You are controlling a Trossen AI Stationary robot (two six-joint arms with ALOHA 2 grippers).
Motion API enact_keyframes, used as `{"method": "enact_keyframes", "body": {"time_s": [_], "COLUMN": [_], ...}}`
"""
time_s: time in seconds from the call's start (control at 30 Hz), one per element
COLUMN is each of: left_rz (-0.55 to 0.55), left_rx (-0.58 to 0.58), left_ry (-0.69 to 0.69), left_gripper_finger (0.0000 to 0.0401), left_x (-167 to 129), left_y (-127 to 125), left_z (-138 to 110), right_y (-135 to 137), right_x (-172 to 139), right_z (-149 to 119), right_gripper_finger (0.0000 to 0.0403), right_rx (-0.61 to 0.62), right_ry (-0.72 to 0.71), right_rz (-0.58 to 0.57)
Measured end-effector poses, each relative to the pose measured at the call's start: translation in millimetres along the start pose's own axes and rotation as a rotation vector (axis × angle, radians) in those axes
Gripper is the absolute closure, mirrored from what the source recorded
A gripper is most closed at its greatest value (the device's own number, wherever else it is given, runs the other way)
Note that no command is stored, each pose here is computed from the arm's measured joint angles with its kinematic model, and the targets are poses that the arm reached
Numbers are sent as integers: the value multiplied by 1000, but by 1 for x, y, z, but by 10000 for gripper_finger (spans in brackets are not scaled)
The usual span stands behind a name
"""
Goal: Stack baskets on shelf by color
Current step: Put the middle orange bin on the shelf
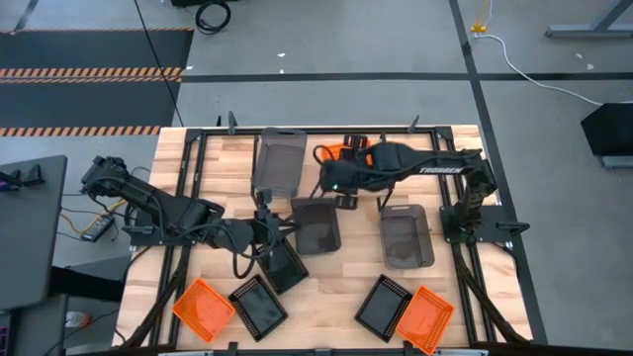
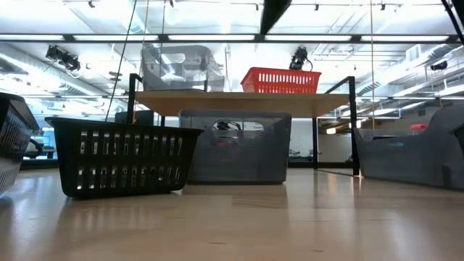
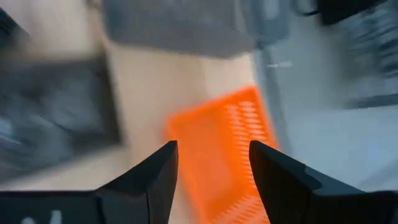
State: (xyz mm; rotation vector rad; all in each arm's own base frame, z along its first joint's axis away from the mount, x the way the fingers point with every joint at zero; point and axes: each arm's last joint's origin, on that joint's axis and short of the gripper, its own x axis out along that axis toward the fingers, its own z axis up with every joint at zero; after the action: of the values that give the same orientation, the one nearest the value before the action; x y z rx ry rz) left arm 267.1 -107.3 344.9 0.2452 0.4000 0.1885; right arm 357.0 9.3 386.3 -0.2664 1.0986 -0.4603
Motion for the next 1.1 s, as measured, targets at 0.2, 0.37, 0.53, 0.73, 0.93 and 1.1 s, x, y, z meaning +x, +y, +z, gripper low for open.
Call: {"method": "enact_keyframes", "body": {"time_s": [0.2, 0.37, 0.53, 0.73, 0.93, 1.1], "left_rz": [0, 0, 0, 0, 0, 0], "left_rx": [-22, -22, -19, -20, -19, -19], "left_ry": [0, 1, 4, 4, 4, 4], "left_gripper_finger": [383, 391, 386, 383, 391, 385], "left_x": [0, 0, 0, 0, 0, 0], "left_y": [0, 0, 0, 0, 0, 0], "left_z": [0, 0, 0, 0, 0, 0], "right_y": [-20, -30, -30, -22, -15, -19], "right_x": [4, 24, 38, 57, 75, 80], "right_z": [7, 7, 10, 6, 1, 1], "right_gripper_finger": [203, 201, 199, 199, 199, 199], "right_rx": [241, 387, 399, 404, 399, 404], "right_ry": [-16, 4, -18, 13, 27, 23], "right_rz": [119, 94, 107, 142, 147, 141]}}
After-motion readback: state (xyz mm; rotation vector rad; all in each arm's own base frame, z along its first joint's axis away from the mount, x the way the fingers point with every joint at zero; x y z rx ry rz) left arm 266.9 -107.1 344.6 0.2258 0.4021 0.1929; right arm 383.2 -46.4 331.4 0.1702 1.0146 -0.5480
